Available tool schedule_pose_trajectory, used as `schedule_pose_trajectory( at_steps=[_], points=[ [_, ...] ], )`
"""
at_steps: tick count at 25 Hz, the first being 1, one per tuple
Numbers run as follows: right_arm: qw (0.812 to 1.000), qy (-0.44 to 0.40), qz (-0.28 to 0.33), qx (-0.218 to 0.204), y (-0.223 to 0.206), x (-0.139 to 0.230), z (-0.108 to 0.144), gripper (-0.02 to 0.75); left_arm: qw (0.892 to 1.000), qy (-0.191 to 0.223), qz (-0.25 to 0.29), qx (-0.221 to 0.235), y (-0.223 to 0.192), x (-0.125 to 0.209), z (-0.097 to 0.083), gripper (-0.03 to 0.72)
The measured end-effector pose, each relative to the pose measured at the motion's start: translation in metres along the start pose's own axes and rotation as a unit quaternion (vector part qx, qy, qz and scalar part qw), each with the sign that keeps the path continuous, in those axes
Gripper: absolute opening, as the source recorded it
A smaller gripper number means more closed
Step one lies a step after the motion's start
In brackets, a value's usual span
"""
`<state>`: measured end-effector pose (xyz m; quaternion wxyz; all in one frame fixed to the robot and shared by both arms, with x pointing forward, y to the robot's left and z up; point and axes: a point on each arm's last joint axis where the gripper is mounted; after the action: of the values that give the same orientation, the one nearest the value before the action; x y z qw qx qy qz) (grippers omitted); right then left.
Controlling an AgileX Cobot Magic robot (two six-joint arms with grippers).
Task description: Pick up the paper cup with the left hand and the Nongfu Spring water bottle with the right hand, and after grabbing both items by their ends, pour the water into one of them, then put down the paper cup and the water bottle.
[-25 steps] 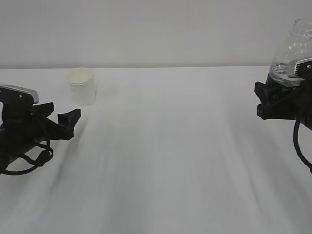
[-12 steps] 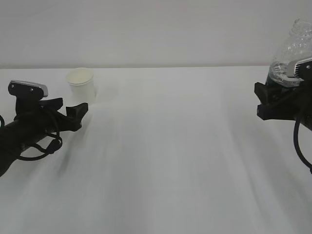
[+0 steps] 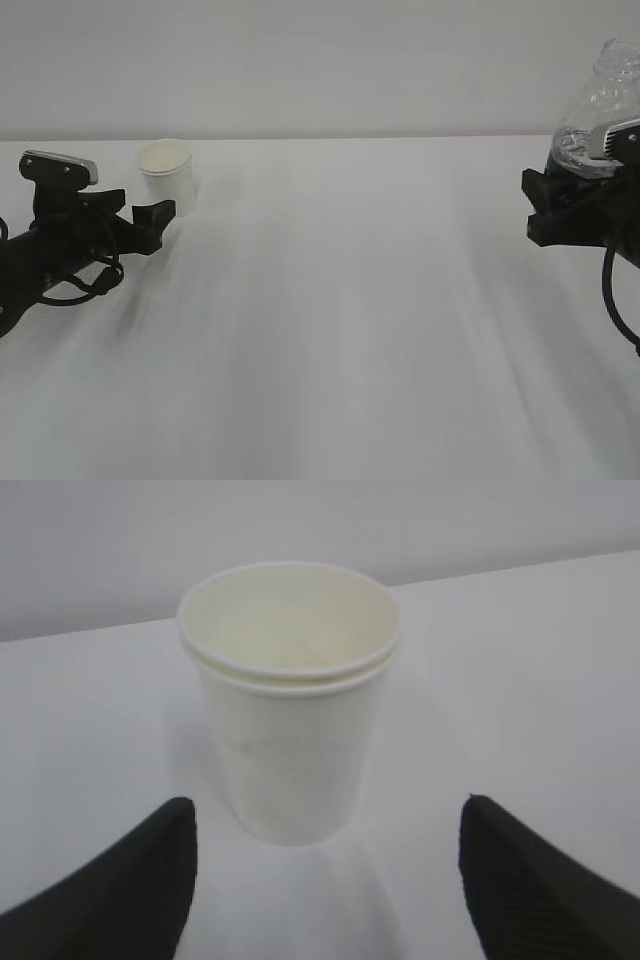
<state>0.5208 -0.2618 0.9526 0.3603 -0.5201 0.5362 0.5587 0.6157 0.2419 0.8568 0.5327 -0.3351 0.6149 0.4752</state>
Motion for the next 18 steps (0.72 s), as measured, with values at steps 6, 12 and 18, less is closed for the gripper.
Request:
schedule_pose_trajectory(
  at_steps=[6, 12, 18],
  points=[
    [1.000, 0.001, 0.000, -0.001, 0.000, 0.000, 0.000, 0.504, 1.000, -0.006, 0.010, 0.010, -0.015, 0.010, 0.001, 0.588],
    [1.000, 0.003, 0.000, -0.003, 0.000, 0.000, 0.001, 0.504, 1.000, -0.013, 0.005, 0.012, -0.028, 0.009, 0.004, 0.588],
    [1.000, 0.003, 0.000, -0.003, 0.000, 0.000, 0.001, 0.503, 1.000, -0.017, 0.008, 0.010, -0.040, 0.010, 0.007, 0.587]
  ],
)
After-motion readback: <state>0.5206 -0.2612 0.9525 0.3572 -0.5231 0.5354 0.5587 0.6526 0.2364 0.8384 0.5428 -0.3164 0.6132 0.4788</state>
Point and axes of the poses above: a point on each arm's last joint axis where the gripper is mounted, y pointing back along that axis away from the gripper, z along the wrist's bending axis when the last joint is at zero, x = y × z, and after that the axes turned 4 degrees about -y, right-handed
